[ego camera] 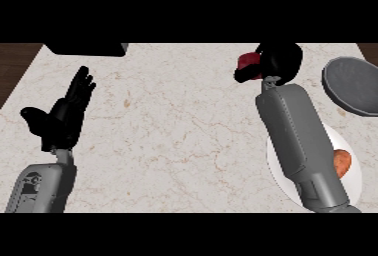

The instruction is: Pick the pear from the plate and place it in the pan

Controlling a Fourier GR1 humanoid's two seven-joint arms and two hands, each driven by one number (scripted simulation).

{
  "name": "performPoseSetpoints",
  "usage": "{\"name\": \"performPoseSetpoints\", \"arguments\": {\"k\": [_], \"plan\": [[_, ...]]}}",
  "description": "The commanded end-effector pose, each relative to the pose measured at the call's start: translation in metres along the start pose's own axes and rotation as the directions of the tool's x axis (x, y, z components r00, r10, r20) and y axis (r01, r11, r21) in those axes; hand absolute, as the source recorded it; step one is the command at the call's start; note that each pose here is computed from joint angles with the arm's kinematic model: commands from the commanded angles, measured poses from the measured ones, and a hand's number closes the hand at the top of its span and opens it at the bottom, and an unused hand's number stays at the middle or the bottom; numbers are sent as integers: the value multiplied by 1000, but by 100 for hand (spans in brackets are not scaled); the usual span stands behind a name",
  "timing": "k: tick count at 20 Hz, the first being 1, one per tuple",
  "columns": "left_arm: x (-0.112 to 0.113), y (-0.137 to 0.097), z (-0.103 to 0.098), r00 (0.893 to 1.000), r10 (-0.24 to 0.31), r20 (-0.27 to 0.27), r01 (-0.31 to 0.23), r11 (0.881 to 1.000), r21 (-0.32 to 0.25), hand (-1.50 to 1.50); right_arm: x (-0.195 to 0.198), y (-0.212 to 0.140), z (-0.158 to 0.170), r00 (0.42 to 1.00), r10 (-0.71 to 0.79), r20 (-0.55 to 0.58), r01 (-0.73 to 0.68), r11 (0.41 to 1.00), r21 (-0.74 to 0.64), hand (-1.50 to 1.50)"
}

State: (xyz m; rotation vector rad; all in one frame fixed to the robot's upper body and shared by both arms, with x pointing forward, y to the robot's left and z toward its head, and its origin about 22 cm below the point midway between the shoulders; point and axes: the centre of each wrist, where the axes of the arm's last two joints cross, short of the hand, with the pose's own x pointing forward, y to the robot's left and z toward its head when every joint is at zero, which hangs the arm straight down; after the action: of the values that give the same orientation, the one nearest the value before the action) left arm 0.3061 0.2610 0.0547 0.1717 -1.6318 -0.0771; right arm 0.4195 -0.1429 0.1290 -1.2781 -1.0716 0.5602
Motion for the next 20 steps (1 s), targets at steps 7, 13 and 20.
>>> {"name": "performPoseSetpoints", "arguments": {"k": [7,13,20], "plan": [[-8,16,1,1000,-13,-10,13,1000,18,0,-17,-42,-48,966,-238,-102,203,941,-273,150],[-14,8,5,1000,7,-13,-6,1000,7,0,-103,-53,-89,923,-360,-138,295,889,-349,150],[-9,-1,15,1000,-11,9,11,1000,23,0,-192,-52,-113,942,-253,-222,161,917,-365,150]]}}
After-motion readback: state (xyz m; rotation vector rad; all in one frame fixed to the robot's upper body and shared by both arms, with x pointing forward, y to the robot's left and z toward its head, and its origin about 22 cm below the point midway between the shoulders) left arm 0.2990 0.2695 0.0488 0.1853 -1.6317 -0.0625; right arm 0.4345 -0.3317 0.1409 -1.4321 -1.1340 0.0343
